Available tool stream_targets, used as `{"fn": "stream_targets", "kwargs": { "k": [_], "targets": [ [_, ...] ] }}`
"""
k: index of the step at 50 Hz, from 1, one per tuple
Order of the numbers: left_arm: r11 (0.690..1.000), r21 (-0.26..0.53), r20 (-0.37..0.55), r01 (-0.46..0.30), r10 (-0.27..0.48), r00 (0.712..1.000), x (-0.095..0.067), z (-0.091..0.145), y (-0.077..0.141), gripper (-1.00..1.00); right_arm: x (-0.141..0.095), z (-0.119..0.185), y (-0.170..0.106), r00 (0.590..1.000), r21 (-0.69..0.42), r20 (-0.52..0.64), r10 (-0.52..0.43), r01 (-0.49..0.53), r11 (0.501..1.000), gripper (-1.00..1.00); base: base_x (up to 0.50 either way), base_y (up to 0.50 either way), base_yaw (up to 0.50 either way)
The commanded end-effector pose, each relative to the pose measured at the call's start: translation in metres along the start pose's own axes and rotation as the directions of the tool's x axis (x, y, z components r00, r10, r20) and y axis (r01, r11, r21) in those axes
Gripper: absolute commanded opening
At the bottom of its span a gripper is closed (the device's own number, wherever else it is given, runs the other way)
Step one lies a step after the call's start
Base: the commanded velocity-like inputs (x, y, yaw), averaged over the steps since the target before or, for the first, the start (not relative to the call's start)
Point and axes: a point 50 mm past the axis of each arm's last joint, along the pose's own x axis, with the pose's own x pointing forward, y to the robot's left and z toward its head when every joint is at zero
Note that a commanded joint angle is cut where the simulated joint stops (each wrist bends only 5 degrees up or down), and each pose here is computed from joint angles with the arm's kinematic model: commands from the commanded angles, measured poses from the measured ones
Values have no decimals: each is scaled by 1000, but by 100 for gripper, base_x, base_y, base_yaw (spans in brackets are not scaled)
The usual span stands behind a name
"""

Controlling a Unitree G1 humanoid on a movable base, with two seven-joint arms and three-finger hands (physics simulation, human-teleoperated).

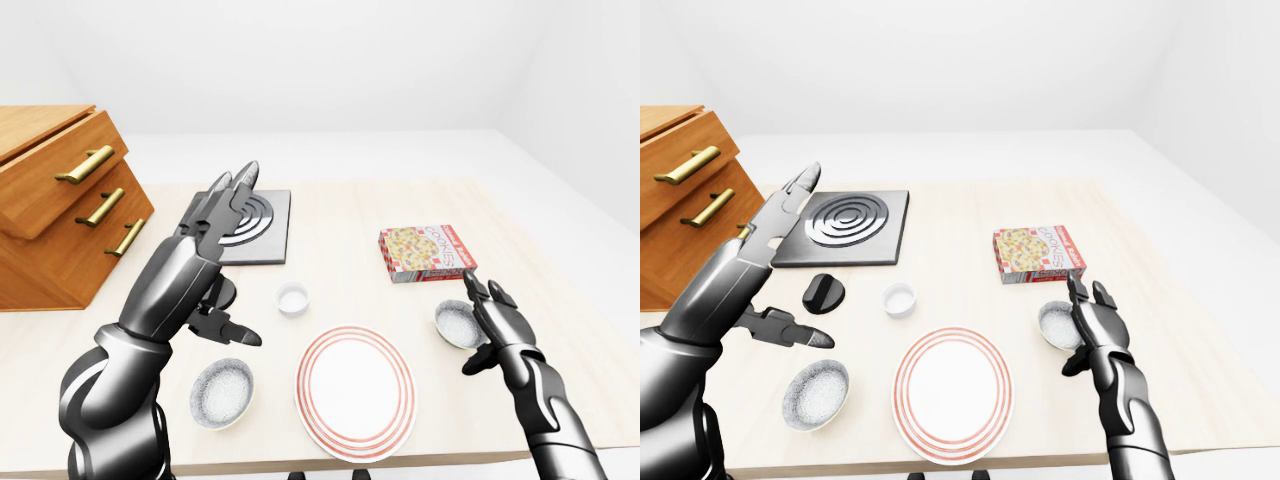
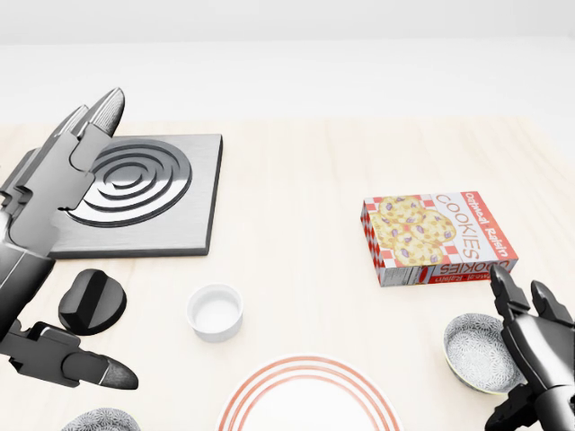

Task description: Pick the akita bowl next to the plate and place it on the plate.

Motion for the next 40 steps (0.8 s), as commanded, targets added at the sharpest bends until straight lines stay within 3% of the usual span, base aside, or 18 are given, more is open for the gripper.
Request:
{"fn": "stream_targets", "kwargs": {
  "k": [1, 28, 29, 30, 40],
  "targets": [
    [1000, -3, -3, 0, 0, 1000, 0, -1, 0, 100, 3, -3, 4, 1000, -11, -10, 2, -2, 1000, 100, 0, 0, 0],
    [1000, -5, -4, -1, 1, 1000, -1, -1, 0, 100, 5, -3, 10, 1000, -7, -13, 10, -11, 1000, 100, 0, 0, 0],
    [1000, -5, -4, -1, 1, 1000, -1, -1, 0, 100, 5, -3, 10, 1000, -7, -13, 7, -7, 1000, -69, 0, 0, 0],
    [1000, -8, -6, -2, 2, 1000, -1, -2, 0, 100, 5, -2, 9, 1000, -7, -11, 6, -6, 1000, -100, 0, 0, 0],
    [1000, -2, -1, -1, 1, 1000, 0, -1, 0, 100, 4, -3, 10, 1000, -3, -11, 3, -3, 1000, -95, 0, 0, 0]
  ]
}}
